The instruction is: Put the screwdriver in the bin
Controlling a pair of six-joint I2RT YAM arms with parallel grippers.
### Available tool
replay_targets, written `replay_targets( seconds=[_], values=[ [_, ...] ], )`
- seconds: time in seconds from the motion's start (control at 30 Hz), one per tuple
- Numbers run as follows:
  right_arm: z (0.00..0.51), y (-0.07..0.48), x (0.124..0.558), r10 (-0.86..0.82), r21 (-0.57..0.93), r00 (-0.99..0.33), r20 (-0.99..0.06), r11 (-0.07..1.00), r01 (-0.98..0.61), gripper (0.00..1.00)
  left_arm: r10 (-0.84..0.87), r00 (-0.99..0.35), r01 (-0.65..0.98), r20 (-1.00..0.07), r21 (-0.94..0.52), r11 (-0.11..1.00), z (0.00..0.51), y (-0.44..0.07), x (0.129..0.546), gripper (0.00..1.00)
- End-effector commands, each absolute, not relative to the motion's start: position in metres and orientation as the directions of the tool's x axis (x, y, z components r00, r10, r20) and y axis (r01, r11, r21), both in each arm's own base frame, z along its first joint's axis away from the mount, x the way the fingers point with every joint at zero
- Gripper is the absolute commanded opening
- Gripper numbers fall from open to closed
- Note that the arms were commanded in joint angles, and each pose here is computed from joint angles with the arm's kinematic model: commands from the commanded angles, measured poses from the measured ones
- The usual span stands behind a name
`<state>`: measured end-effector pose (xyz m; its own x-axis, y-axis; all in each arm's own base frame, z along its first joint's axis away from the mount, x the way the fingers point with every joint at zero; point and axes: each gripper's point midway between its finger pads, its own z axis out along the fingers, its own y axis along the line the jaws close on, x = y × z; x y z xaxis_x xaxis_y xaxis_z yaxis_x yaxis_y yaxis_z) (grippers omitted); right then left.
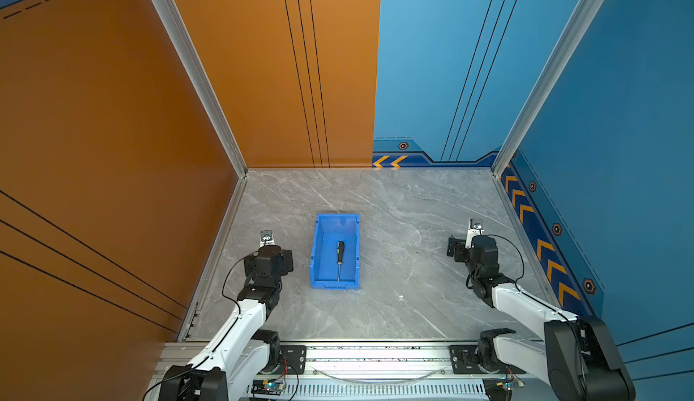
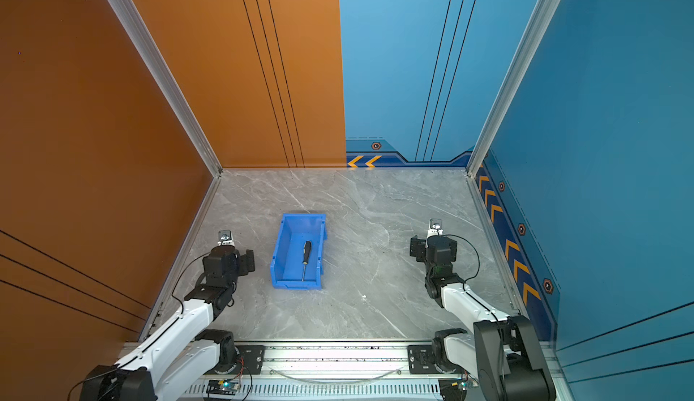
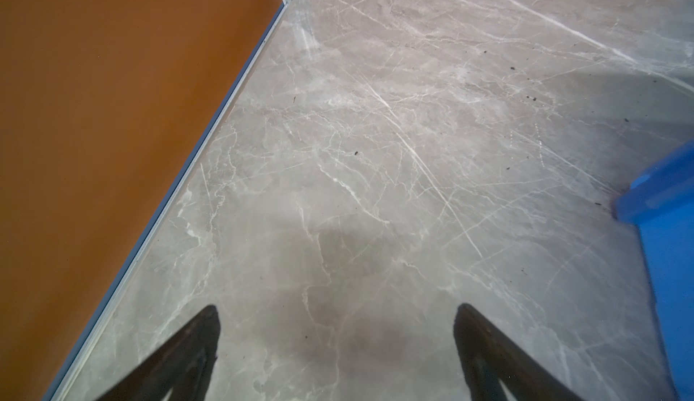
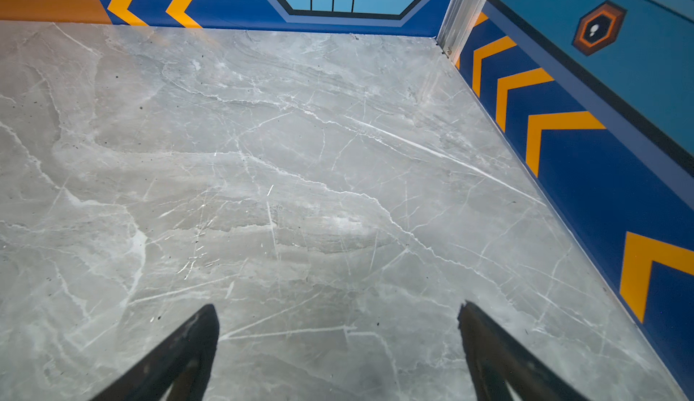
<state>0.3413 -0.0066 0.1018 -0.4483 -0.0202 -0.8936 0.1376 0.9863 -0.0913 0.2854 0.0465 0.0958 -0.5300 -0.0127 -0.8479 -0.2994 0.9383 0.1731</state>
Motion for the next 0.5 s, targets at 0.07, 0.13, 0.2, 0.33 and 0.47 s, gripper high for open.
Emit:
replay_targets(
  seconds=[0.07,0.13,0.2,0.33,0.47],
  values=[
    [0.116,-0.008,0.36,-0.026,-0.073,-0.378,-0.925,0.991,0.109,1.0,0.021,-0.446,-0.299,-0.895,0.171,0.939,0.113,0.048,0.303,0.98],
    [0.115,-0.01,0.365,-0.02,-0.068,-0.383,-0.923,0.992,0.11,1.0,0.033,-0.445,-0.277,-0.895,0.173,0.945,0.112,0.045,0.31,0.98],
    [0.114,-0.008,0.37,-0.02,-0.064,-0.379,-0.925,0.993,0.102,1.0,0.042,-0.455,-0.262,-0.89,0.179,0.948,0.11,0.044,0.318,0.98],
    [0.117,-0.005,0.382,-0.005,-0.041,-0.35,-0.937,0.995,0.095,1.0,0.04,-0.422,-0.262,-0.906,0.164,0.951,0.113,0.044,0.332,0.98],
    [0.11,-0.007,0.39,0.007,-0.034,-0.329,-0.944,0.992,0.118,1.0,0.041,-0.4,-0.256,-0.915,0.154,0.954,0.115,0.044,0.344,0.98]
  ],
)
